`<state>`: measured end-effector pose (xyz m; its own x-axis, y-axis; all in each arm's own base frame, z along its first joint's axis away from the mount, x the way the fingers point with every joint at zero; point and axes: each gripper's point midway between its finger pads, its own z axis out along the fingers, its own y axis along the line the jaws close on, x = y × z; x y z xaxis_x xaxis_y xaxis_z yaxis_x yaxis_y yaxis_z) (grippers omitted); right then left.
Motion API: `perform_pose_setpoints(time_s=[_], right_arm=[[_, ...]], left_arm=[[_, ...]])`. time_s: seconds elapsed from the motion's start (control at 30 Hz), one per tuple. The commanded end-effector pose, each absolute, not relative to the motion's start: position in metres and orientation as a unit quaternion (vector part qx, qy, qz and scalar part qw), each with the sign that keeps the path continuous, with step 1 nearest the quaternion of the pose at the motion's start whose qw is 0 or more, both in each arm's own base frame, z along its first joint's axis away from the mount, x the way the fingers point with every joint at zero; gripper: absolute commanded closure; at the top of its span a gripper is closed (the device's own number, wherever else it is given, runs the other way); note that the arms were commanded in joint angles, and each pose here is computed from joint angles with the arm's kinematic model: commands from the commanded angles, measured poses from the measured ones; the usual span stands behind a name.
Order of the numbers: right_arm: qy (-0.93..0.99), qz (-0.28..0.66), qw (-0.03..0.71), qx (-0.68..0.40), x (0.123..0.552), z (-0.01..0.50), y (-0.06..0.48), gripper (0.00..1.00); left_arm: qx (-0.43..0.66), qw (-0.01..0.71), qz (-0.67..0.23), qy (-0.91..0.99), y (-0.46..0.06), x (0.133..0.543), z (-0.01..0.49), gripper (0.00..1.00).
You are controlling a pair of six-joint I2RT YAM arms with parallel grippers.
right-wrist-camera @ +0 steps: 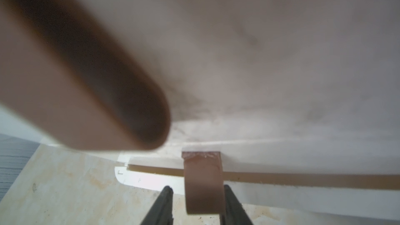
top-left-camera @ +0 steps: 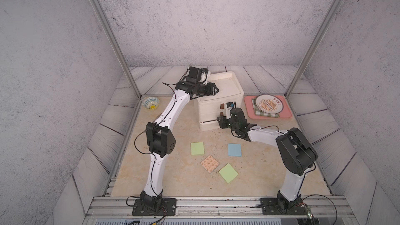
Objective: Please put the sticky notes in the drawer by color
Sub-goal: Open the drawer in the storage box.
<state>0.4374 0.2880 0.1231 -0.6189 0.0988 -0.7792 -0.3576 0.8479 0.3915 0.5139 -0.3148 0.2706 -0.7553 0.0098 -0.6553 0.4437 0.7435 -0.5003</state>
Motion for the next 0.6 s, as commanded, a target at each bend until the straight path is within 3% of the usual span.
perform_pose_setpoints(time_s=[0.0, 0.23, 0.4, 0.57], right_arm=[[0.841, 0.267, 0.465, -0.074, 0.445, 0.139, 0.286, 0.65], [0.83, 0.267, 0.483, -0.079, 0.448, 0.156, 0.287, 0.7], [0.825, 0.287, 0.477, -0.097, 0.443, 0.162, 0.295, 0.98], [0.823, 0.286, 0.481, -0.1, 0.433, 0.168, 0.288, 1.0]], left_arm=[[0.107, 0.21, -0.29, 0.928, -0.304, 0.487, 0.196, 0.41], [0.104, 0.207, -0.294, 0.927, -0.305, 0.486, 0.195, 0.41], [0.109, 0.207, -0.286, 0.929, -0.301, 0.483, 0.196, 0.41], [0.107, 0.206, -0.286, 0.93, -0.301, 0.484, 0.194, 0.41]])
